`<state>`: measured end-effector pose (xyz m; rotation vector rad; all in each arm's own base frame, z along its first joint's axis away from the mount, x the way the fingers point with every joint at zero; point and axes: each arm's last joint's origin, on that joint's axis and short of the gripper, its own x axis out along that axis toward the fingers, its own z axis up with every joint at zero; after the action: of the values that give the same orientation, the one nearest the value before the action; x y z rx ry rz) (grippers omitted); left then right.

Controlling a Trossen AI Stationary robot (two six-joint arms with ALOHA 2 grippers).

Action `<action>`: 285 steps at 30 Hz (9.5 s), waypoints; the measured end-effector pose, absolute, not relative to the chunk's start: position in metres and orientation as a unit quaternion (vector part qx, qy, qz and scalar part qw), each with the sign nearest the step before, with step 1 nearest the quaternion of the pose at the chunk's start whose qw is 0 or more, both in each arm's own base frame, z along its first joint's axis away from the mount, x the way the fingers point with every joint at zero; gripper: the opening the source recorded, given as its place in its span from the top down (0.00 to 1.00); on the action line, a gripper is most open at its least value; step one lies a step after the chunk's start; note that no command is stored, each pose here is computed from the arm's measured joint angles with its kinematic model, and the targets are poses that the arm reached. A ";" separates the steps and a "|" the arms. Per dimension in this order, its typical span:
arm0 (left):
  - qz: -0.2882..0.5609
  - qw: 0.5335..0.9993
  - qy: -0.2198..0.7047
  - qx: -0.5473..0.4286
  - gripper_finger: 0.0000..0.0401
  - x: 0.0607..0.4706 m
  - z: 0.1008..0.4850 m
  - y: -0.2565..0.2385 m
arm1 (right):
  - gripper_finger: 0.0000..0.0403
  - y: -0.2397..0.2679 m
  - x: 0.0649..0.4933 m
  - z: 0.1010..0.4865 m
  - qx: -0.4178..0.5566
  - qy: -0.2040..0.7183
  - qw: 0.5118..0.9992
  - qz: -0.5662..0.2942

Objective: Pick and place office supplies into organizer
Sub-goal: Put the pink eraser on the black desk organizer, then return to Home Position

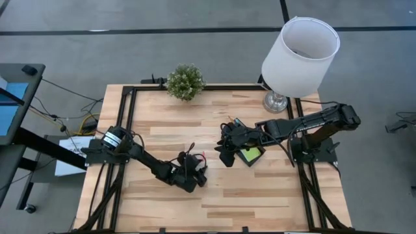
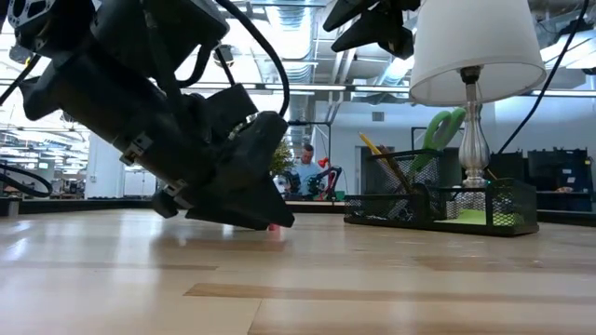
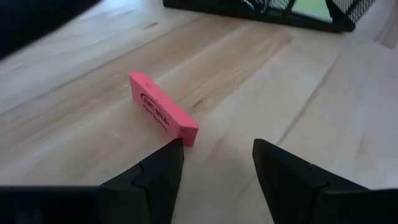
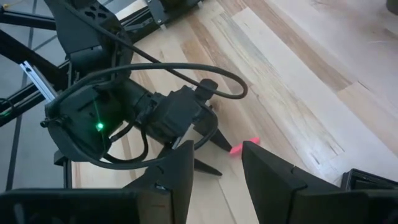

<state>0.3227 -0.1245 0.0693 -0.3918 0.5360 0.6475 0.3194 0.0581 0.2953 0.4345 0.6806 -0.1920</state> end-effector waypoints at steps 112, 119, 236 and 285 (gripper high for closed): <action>0.109 0.905 0.409 0.052 0.70 0.463 0.163 0.008 | 0.68 0.071 0.335 0.382 0.295 0.002 0.954 0.050; 0.122 0.880 0.452 0.073 0.63 0.458 0.241 -0.009 | 0.68 0.066 0.288 0.413 0.260 0.021 0.959 0.108; -0.251 0.965 -0.070 0.020 0.62 0.077 0.179 -0.058 | 0.68 0.018 0.096 0.169 0.111 -0.021 0.993 -0.038; -0.089 0.996 -0.021 -0.001 0.62 0.095 0.169 -0.021 | 0.68 0.018 0.096 0.169 0.111 -0.021 0.993 -0.038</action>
<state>0.0952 -0.0212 0.1694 -0.0026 -0.0425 -0.1779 0.0963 0.0175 0.1691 0.2218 -0.0426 -0.0758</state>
